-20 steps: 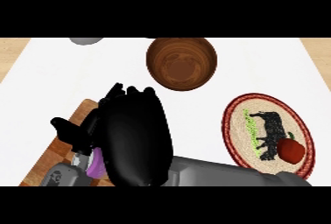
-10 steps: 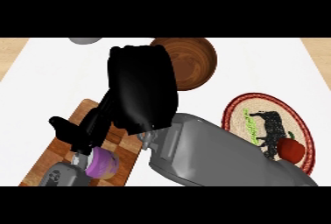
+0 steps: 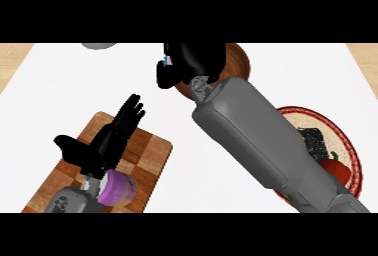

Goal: Pick the cupcake from the placemat and place it in the bowl

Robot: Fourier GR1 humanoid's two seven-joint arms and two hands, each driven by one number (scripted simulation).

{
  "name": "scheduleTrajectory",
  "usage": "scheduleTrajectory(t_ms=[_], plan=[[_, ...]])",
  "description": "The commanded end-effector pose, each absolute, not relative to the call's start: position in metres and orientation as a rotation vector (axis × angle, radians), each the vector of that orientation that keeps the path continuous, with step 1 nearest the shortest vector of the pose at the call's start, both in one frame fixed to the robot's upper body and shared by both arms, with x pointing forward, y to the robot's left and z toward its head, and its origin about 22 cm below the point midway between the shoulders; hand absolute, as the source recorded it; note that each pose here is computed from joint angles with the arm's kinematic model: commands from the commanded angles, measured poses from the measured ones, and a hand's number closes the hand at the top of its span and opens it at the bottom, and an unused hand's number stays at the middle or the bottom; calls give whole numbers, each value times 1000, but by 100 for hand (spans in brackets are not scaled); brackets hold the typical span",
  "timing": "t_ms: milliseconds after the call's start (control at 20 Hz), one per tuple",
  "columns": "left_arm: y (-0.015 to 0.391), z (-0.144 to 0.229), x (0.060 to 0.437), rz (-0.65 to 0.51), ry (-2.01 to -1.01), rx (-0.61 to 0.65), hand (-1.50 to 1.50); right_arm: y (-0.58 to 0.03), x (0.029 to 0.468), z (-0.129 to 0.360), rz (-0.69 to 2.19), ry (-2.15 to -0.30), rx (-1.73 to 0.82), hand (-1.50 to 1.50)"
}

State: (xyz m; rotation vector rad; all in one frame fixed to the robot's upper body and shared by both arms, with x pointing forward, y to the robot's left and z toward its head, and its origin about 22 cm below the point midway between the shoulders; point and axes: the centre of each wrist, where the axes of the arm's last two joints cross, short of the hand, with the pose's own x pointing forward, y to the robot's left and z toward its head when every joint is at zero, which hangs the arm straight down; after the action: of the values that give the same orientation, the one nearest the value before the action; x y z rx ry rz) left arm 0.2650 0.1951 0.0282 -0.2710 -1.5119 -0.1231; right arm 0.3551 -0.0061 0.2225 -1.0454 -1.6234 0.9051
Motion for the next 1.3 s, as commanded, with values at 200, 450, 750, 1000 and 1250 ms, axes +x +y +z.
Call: scheduleTrajectory(t_ms=[200, 450, 750, 1000, 1250], plan=[[198, 32, 271, -159, -1492, -274, 0, -46, 425, 194, 955, -1557, -1184, 150], [191, 34, 271, -172, -1511, -329, 0, -62, 450, 171, 996, -1431, -1236, 150], [193, 29, 273, -185, -1493, -306, 0, -93, 462, 144, 853, -1253, -1111, -150], [198, 28, 275, -198, -1502, -326, 0, -102, 464, 140, 777, -1392, -978, -150], [192, 41, 278, -170, -1534, -317, 0, -103, 458, 130, 430, -1624, -782, -150]])
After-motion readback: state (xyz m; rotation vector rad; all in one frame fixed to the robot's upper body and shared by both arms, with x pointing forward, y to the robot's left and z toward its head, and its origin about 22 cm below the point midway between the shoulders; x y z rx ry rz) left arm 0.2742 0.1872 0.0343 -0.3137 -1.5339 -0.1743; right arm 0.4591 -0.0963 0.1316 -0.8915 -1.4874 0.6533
